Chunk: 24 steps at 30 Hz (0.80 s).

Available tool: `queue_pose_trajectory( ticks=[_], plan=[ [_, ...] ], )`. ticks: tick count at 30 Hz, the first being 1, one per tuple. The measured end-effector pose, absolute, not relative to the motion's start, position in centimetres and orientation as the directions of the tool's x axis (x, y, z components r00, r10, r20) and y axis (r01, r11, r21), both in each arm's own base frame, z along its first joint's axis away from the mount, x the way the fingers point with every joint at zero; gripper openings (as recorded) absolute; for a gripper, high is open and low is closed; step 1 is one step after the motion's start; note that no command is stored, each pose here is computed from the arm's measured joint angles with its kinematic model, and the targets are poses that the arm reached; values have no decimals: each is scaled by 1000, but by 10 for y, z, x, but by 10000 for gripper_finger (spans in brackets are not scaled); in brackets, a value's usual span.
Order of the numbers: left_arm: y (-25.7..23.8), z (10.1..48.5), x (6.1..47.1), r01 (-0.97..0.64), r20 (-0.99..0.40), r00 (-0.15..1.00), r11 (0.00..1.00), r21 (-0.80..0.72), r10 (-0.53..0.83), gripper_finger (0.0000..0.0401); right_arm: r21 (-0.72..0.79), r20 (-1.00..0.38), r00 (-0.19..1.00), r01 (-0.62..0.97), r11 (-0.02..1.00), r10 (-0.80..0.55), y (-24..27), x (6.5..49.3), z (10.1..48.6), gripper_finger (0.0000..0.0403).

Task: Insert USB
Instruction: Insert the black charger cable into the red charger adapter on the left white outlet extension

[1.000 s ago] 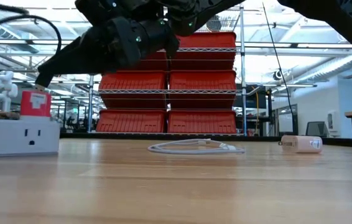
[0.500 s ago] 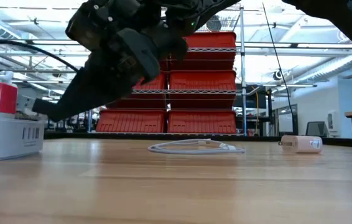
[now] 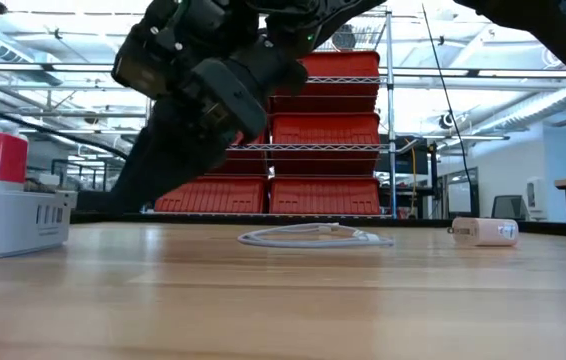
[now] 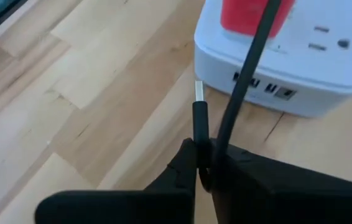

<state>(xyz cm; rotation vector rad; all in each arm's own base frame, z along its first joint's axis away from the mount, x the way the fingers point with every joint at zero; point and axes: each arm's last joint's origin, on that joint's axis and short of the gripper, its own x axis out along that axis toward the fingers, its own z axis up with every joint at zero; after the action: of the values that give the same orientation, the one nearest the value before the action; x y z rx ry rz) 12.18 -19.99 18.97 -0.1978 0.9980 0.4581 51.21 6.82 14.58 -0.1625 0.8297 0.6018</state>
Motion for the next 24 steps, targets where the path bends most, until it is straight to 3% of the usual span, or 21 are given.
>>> queue_pose_trajectory(
  ticks=[11, 24],
  plan=[
    [-199, 162, 136, -443, -839, 487, 896, 1, 242, 13, 191, -819, 399, -487, 852, 411, 61, 492, 166, 16],
    [-182, 161, 172, -370, -831, 497, 927, 59, 251, 13, 160, -905, 317, -363, 918, 283, 50, 462, 208, 191]
  ],
)
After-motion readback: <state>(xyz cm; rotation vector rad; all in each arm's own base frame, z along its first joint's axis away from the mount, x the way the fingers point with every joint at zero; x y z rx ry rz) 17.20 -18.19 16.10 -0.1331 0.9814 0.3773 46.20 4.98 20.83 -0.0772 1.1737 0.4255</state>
